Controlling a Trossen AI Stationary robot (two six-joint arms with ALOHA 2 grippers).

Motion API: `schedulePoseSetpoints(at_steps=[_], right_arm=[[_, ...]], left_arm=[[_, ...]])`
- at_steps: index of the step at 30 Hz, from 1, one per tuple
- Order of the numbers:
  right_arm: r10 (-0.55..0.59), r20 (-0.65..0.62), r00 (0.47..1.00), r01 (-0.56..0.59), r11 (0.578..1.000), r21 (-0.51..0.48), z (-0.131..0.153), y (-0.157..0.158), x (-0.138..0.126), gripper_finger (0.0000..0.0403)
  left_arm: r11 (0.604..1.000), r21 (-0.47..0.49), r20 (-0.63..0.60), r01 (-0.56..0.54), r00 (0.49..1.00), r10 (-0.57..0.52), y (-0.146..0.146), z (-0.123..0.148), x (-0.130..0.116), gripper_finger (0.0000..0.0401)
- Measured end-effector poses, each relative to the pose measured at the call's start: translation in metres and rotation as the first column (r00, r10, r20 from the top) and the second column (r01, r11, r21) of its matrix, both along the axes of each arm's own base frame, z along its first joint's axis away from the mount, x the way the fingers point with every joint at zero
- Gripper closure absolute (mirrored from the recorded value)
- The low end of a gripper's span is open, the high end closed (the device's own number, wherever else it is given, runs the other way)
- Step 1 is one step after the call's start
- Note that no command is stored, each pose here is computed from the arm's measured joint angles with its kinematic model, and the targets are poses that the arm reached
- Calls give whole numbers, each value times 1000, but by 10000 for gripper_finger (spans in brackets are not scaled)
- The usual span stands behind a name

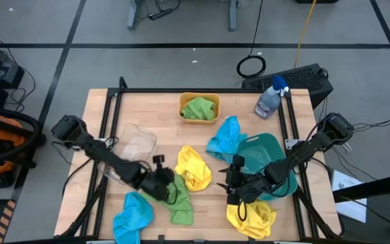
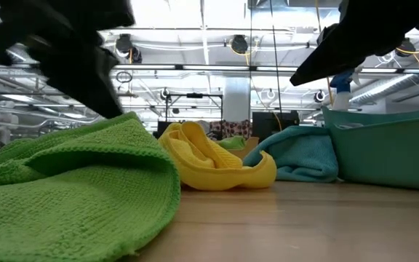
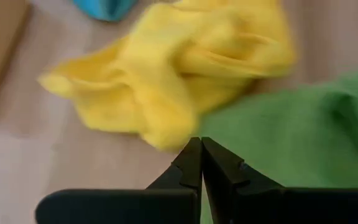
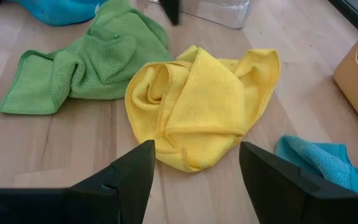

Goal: Sort microfiber towel by color & place in baskets
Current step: Put the green microfiber cloth into the orange bin

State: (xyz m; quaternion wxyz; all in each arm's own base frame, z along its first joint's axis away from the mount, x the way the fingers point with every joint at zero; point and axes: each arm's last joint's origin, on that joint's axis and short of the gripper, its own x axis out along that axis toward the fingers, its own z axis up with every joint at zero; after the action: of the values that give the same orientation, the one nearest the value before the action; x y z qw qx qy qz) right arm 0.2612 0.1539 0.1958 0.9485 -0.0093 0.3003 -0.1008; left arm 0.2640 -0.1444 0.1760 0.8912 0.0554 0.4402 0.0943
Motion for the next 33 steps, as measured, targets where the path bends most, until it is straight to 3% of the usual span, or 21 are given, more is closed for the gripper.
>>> schedulePoseSetpoints(at_steps=[4,7,16,22,27,33], right_arm=[[0,14,1000,0,1000,7,1,0,1,177],[5,28,1000,-5,1000,9,2,1,2,177],[-6,36,999,6,1000,4,3,-4,6,177],[-26,34,999,26,1000,-2,3,-11,10,177],[-35,34,999,35,999,-2,3,-13,11,177],[-32,34,999,32,999,-4,3,-13,11,177]], left_arm=[[997,-78,32,5,999,-3,-21,1,-10,382],[994,-105,40,24,999,-20,-34,0,-19,357],[985,-156,133,67,990,-46,-60,4,-32,190],[991,-126,197,45,980,-20,-65,3,-30,114],[991,-126,195,42,981,-17,-70,-13,-23,87],[993,-111,95,42,995,-32,-69,-40,-16,84]])
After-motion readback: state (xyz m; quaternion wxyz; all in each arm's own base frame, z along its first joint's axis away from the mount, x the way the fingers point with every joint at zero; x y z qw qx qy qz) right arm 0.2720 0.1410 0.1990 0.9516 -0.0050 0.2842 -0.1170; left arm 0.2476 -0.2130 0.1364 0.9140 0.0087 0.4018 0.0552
